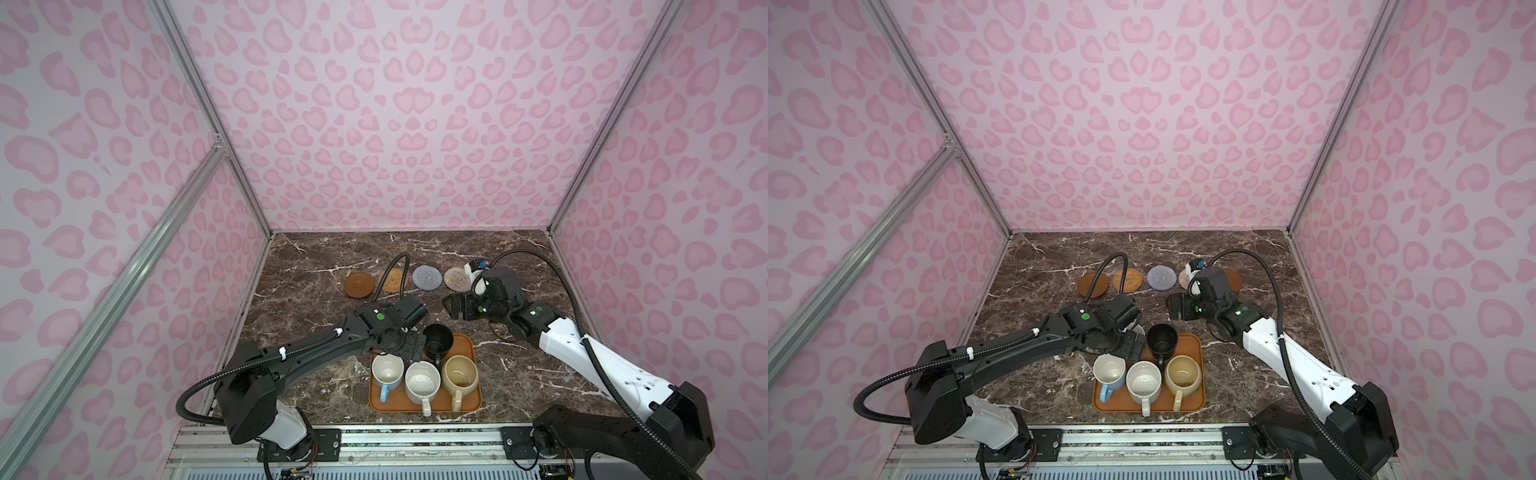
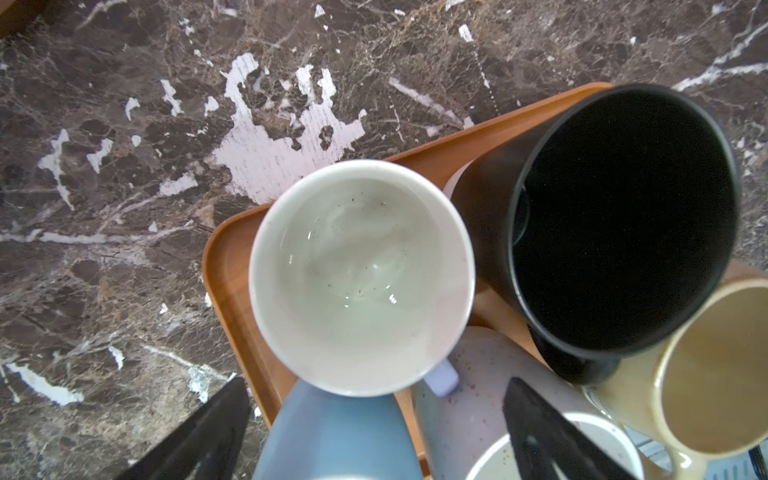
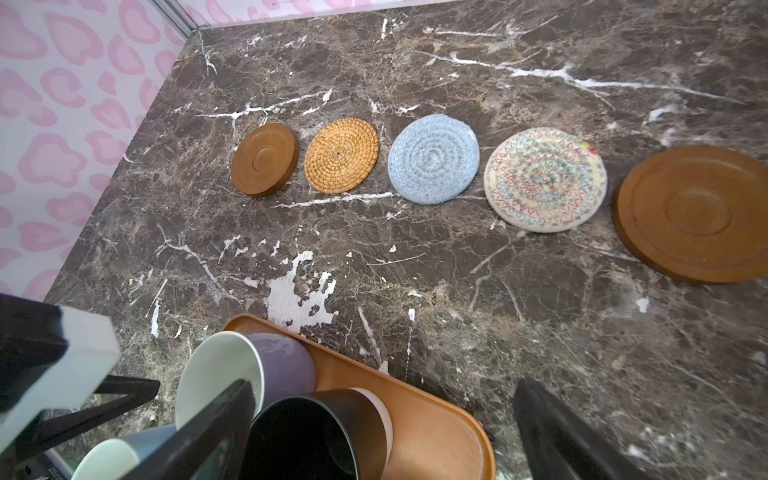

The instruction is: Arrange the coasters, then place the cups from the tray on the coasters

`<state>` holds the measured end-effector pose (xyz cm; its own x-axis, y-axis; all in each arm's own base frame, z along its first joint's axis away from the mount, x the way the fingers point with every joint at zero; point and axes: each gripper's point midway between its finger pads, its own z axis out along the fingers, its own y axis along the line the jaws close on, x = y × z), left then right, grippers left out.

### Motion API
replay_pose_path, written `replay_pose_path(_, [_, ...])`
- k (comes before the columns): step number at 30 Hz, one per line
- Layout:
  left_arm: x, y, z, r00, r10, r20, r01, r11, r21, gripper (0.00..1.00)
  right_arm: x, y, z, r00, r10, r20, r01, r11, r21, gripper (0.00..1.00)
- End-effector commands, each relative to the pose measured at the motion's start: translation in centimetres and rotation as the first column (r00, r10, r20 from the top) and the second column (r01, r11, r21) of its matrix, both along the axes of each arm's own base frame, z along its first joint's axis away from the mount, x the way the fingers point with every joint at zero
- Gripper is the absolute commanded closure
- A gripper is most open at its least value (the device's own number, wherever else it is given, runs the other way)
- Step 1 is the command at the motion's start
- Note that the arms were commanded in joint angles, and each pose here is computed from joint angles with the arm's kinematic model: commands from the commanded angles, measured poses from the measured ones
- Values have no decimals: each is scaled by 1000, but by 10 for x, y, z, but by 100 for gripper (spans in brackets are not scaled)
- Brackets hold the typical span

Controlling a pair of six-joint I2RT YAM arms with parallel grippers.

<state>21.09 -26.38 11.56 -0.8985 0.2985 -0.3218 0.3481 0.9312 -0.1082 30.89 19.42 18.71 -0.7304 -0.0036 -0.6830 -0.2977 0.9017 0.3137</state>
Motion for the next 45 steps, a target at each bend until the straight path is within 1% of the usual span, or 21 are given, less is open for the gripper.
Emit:
replay_pose_path(1, [-3,-1,-3,1000,-22,-13,22,1000,16,3,1,-1,0,1000,-10,5,9,1000,11,1])
replay_pose_path(6, [0,-4,-7,1000,-28,-13,29,999,38,3,1,-1,-3,1000,-10,1,10,1000,13,1])
replay_pose_path(9, [1,0,-10,1000,-11,-18,12,998,62,0,-1,-1,-4,1000,-8,-1,8,1000,19,2])
replay_pose_path(11, [-2,-3,-11,1000,-19,-24,21,999,50,1,-1,-4,-6,1000,-16,-2,16,1000,14,2])
replay_pose_path(16, [0,3,-14,1000,-6,-16,7,996,89,4,0,-9,-3,1000,-30,9,30,999,28,2])
replay_pose_path(20, [0,0,-20,1000,-8,-28,10,996,90,10,-1,-9,-2,999,-30,12,30,999,31,2])
replay_pose_path(23, [0,2,-20,1000,0,-26,3,995,99,13,-3,-10,-1,1000,-28,12,28,999,26,2])
replay_pose_path(27, [1,1,-22,1000,2,-24,0,996,93,21,-4,-11,3,999,-29,25,28,999,37,2])
replay_pose_path(29, [2,0,-25,1000,3,-26,-1,995,100,24,-3,-10,6,999,-29,38,27,999,44,3])
replay_pose_path(37, [4,-1,-31,1000,5,-22,-3,994,108,32,-2,-13,11,996,-44,81,39,997,60,3])
replay_pose_path(40, [4,-1,-32,1000,2,-27,1,993,117,35,-2,-13,12,995,-47,84,42,997,62,3])
replay_pose_path(43, [5,0,-30,1000,4,-15,-2,993,116,36,-2,-15,12,995,-53,85,48,997,60,4])
replay_pose_path(45, [6,0,-28,1000,4,-11,-2,993,117,40,-1,-15,12,995,-53,86,48,997,60,4])
